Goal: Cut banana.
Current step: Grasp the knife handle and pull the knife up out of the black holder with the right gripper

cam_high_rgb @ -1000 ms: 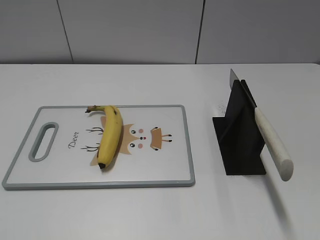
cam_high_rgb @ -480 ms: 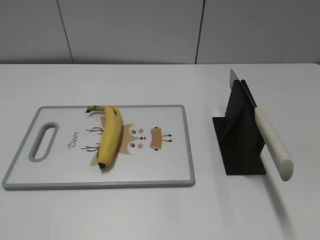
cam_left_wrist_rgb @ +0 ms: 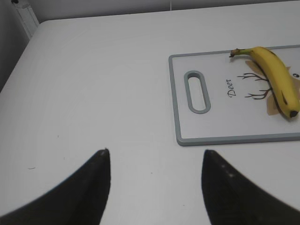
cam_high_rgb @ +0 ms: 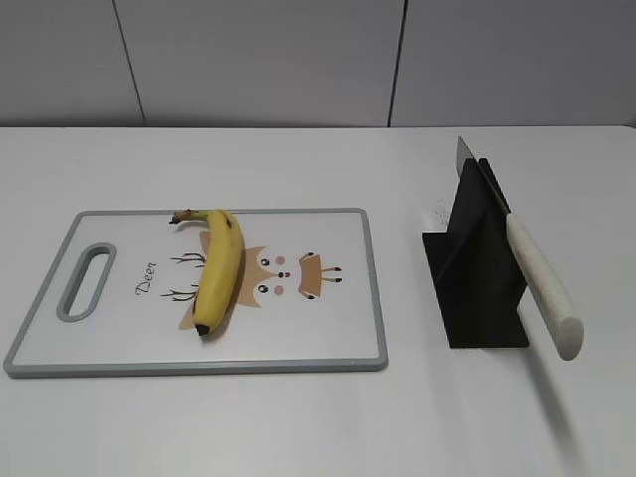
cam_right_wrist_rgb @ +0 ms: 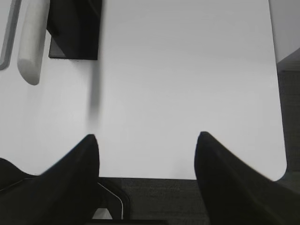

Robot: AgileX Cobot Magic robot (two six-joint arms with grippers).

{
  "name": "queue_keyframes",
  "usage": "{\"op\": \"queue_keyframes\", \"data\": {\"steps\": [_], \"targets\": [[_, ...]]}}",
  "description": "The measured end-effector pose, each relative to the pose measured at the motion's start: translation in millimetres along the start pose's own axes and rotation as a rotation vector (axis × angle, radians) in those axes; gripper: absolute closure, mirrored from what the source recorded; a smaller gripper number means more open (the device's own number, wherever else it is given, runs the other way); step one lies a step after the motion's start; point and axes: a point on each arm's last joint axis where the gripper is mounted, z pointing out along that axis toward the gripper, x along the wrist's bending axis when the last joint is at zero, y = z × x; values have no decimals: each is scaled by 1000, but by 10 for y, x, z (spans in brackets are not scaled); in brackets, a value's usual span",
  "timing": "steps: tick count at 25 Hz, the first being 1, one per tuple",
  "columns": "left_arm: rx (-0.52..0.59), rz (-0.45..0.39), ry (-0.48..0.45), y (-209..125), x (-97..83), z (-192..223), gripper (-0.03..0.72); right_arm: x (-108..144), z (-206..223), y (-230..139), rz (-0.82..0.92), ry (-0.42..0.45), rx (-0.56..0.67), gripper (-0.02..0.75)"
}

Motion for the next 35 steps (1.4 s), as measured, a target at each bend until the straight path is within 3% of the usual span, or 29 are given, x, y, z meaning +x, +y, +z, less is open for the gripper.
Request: {"op": "queue_keyframes", "data": {"steps": [11, 25, 35], "targets": [[0, 0, 0, 0, 0, 0, 100, 25, 211, 640, 10, 28, 123, 242], [0, 0, 0, 0, 0, 0, 101, 303, 576, 1188, -6, 168, 238, 281], [0, 0, 0, 0, 0, 0, 102, 779, 677, 1230, -89, 245, 307, 291]]}}
